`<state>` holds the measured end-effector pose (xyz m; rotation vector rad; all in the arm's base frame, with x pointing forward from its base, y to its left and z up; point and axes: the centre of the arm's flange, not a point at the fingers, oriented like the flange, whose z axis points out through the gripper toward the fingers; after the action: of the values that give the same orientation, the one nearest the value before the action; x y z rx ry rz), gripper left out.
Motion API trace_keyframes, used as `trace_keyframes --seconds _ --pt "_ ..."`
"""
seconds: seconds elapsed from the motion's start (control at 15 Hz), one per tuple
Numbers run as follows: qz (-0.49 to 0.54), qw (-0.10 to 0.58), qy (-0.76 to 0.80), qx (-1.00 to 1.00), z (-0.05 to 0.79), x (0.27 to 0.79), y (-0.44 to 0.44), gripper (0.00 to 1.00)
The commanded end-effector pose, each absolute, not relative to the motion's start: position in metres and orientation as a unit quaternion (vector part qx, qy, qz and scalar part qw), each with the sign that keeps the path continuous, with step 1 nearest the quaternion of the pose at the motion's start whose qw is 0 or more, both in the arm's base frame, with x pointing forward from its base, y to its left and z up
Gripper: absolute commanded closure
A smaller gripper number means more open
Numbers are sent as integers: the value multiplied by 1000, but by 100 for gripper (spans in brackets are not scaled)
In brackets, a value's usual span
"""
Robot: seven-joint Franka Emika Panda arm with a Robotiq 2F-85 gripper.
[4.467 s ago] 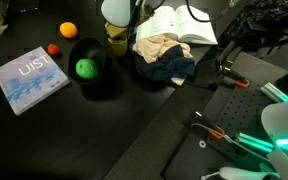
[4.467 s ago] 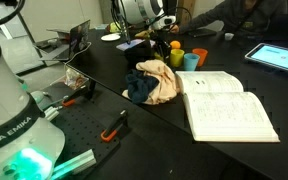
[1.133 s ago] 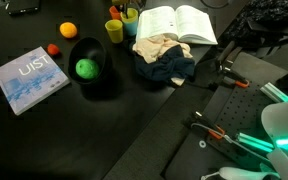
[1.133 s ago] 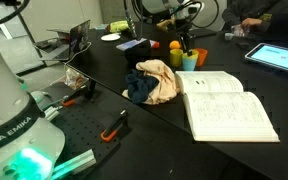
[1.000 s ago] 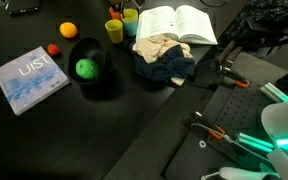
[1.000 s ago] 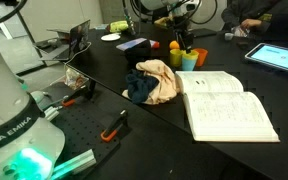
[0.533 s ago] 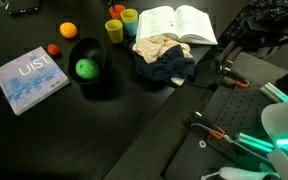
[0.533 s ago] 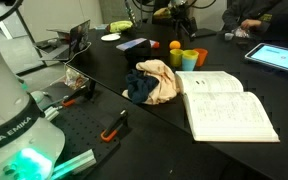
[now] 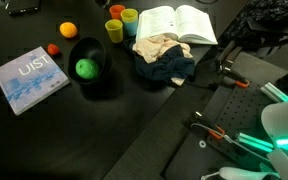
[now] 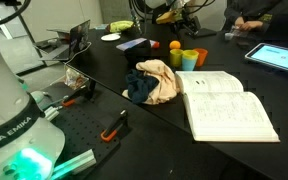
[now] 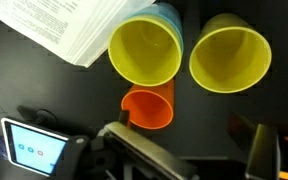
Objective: Stack the cups together
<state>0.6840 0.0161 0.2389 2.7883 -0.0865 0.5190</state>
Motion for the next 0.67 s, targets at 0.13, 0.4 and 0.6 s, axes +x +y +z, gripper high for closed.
trace_keyframes --seconds 0.13,0.4,0.6 --pt "203 167 24 964 226 728 20 0" --pt "213 183 60 958 214 740 31 0" --pt "195 178 50 963 211 726 31 0"
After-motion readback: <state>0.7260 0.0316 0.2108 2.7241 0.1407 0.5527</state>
